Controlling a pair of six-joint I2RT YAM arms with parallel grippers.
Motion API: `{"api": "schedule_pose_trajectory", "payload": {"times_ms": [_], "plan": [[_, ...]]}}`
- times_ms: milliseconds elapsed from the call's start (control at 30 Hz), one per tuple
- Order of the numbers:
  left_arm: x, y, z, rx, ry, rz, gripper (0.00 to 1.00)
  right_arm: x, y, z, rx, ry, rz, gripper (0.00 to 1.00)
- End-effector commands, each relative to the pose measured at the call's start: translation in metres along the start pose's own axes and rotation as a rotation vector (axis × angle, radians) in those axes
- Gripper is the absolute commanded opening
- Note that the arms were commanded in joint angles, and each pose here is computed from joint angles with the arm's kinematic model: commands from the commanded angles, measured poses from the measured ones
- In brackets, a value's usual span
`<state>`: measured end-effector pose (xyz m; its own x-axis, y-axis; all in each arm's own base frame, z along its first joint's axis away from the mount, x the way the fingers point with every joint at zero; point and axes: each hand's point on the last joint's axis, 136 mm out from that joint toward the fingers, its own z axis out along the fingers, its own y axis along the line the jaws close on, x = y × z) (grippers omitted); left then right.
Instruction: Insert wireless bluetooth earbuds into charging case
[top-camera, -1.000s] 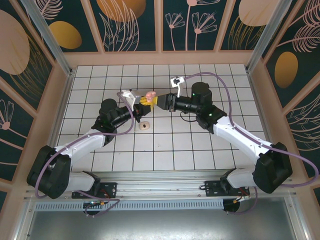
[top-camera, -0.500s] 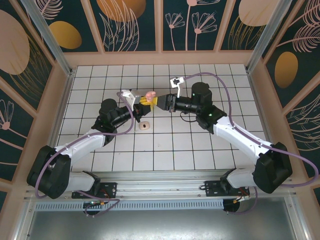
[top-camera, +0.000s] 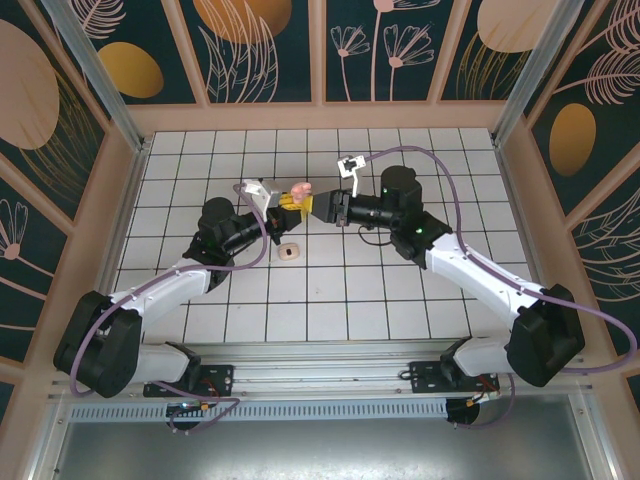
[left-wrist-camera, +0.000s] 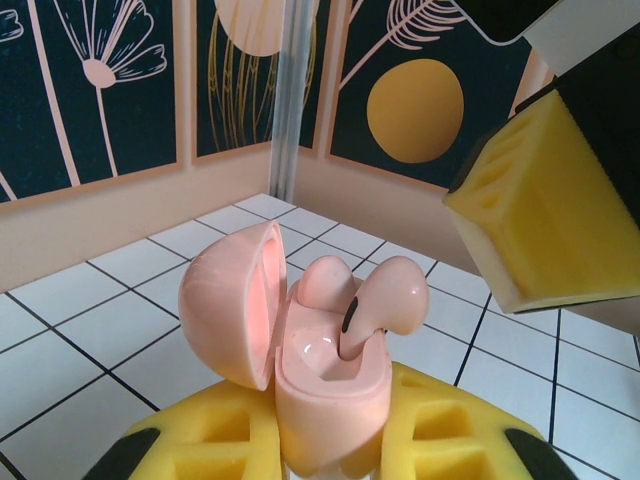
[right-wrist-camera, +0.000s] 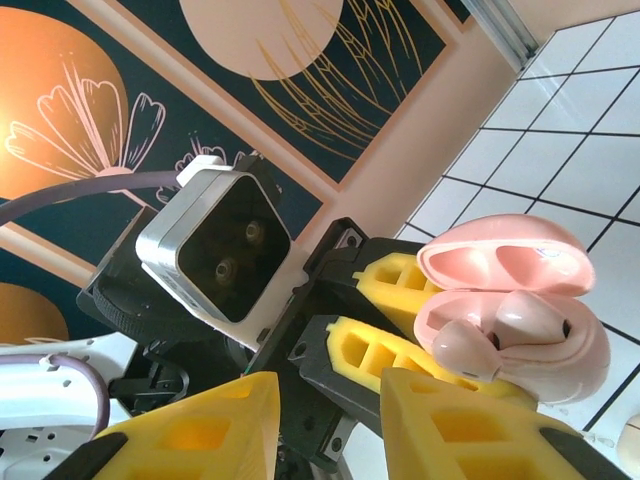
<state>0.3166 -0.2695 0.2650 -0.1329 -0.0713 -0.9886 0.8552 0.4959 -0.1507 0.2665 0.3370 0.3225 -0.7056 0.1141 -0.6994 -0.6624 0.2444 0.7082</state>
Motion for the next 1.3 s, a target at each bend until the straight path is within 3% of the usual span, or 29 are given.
{"api": "schedule_pose_trajectory", "payload": {"times_ms": [0, 1100, 1267], "plan": [[-0.020, 0.000, -0.001, -0.002, -0.055, 0.022, 0.09, -0.003, 0.010, 0.003, -0.032, -0.007, -0.007, 0.33], [-0.021, -0.006, -0.003, 0.023, -0.064, 0.027, 0.09, -0.008, 0.019, 0.010, -0.039, -0.042, -0.013, 0.31], [-0.021, -0.007, -0.004, 0.026, -0.064, 0.028, 0.09, -0.014, 0.022, -0.004, -0.026, -0.067, -0.021, 0.38]]}}
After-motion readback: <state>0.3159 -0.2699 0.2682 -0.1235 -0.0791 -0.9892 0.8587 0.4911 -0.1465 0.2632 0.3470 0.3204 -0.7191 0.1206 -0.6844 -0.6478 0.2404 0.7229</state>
